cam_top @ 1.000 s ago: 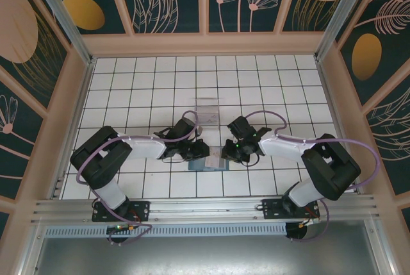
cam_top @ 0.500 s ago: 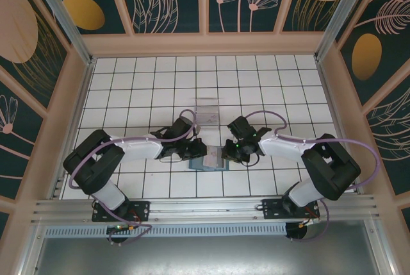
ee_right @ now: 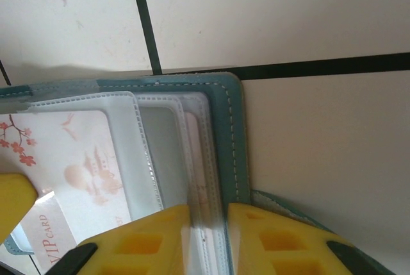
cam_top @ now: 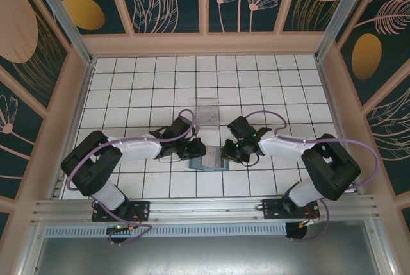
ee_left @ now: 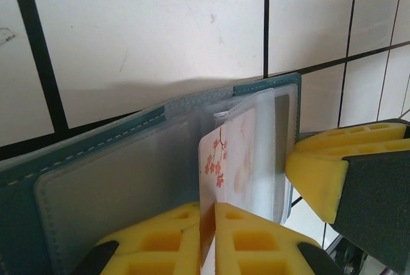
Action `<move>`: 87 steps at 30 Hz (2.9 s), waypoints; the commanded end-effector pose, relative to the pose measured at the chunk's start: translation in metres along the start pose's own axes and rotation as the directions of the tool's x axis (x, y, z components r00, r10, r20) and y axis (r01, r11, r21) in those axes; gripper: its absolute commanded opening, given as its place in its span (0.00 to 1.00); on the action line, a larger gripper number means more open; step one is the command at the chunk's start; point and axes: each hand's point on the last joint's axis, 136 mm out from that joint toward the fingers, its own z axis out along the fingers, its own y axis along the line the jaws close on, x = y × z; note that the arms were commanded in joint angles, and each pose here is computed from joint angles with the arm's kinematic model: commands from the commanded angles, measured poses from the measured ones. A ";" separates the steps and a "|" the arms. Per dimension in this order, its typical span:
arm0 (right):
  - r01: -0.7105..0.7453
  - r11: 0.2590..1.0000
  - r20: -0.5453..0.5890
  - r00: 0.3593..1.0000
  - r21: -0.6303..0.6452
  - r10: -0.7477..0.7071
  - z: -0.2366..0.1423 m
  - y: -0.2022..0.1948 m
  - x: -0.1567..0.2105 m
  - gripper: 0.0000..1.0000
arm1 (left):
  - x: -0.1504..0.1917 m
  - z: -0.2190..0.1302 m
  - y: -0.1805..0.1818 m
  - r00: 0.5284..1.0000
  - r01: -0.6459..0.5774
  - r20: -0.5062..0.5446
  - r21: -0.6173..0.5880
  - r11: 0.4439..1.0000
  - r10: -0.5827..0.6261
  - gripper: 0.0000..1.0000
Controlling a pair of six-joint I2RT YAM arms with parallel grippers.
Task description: Take the credit cards out of the card holder
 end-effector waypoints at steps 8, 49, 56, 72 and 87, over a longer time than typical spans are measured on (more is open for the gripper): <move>-0.001 0.996 0.006 1.000 0.089 0.001 -0.003 -0.008 -0.002 0.47 | 0.006 0.012 -0.005 0.997 -0.019 -0.076 0.060 0.998 0.024 0.14; 0.032 0.943 -0.060 0.998 0.330 -0.013 0.018 -0.043 0.013 0.25 | 0.006 0.003 0.014 0.998 -0.027 -0.052 -0.061 0.998 0.024 0.13; 0.033 0.948 -0.062 0.998 0.318 -0.014 0.019 -0.040 0.013 0.22 | -0.004 -0.011 0.017 0.999 -0.054 -0.005 -0.135 0.989 0.054 0.11; 0.049 0.959 -0.045 0.998 0.279 -0.038 0.015 -0.026 0.006 0.23 | -0.047 -0.062 -0.016 0.939 -0.290 0.102 -0.276 0.917 0.328 0.06; 0.055 0.978 0.050 0.997 0.202 -0.066 -0.018 0.004 -0.013 0.32 | -0.121 -0.106 -0.083 0.546 -0.730 0.042 -0.467 0.499 0.837 0.00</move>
